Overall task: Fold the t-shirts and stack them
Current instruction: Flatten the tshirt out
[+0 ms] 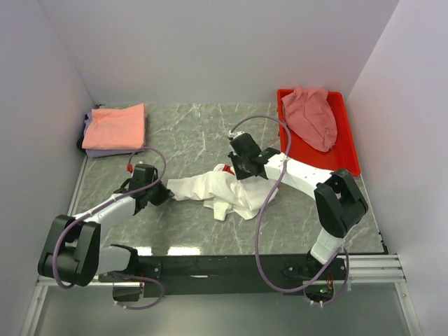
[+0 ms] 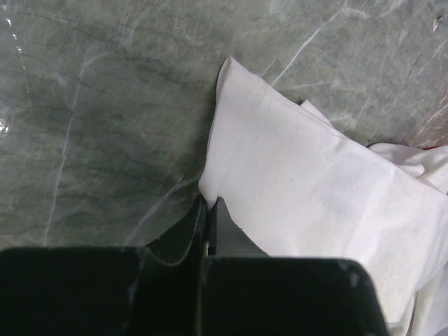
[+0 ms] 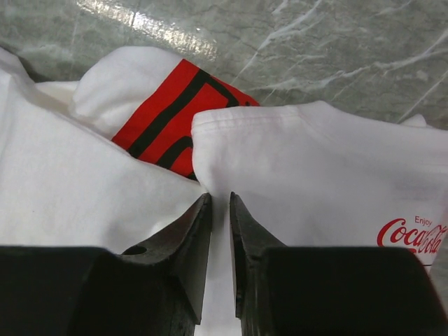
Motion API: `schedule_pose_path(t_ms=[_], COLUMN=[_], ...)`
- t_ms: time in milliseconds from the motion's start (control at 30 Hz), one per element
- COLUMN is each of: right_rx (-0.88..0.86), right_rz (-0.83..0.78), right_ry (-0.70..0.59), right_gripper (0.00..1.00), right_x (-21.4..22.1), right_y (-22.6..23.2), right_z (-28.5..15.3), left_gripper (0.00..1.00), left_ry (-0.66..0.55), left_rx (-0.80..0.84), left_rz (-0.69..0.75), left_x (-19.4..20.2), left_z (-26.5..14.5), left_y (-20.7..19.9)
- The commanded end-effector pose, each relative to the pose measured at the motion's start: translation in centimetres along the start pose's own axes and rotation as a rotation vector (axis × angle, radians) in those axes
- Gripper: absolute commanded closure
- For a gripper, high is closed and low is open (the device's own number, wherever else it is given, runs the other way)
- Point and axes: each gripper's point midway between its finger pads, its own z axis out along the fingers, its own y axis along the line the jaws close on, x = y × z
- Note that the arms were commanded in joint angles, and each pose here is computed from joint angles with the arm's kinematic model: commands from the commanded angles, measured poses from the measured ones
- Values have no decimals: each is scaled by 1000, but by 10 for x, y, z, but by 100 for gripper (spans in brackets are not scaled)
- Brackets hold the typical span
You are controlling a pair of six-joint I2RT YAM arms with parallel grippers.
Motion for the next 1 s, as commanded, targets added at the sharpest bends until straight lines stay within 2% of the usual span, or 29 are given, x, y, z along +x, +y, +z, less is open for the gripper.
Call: schedule_pose_path(t_ms=[0,167,267,400,500,600,767,900,967], right_rx=[-5,-75,-75,-33,30,100,181,170,147], right_rz=[30,12,14,48,120,222,357,418,442], right_ry=[-27,-19,-25,-105,-228,-385,-701,-931,-1055], right_gripper=[76,80,99,100,100,100,100,100,100], right_x=[-7,-4,-6,-26,-53,-80,-115,-128,-131], right_y=[-2,9,10,1,-17,-43,-84,-101,-108], right_z=[3,6,5,-12,-45,-94,-210,-303,-358], left_gripper=[100,100,100,100,100,100,100,100,100], left_ry=[-35,-44,-50,-70,-95,-190,-379,-582,-688], left_rx=[6,7,8,9,43,69,157,277,316], left_rz=[28,27,26,23,27,30,5,-26,-54], left_x=[-6,-8,-9,-18,-30,-57,-106,-149,-164], left_z=[-5,-7,-10,-17,-29,-51,-114,-197,-241], left_y=[-1,-2,-3,-11,-29,-50,-94,-131,-135])
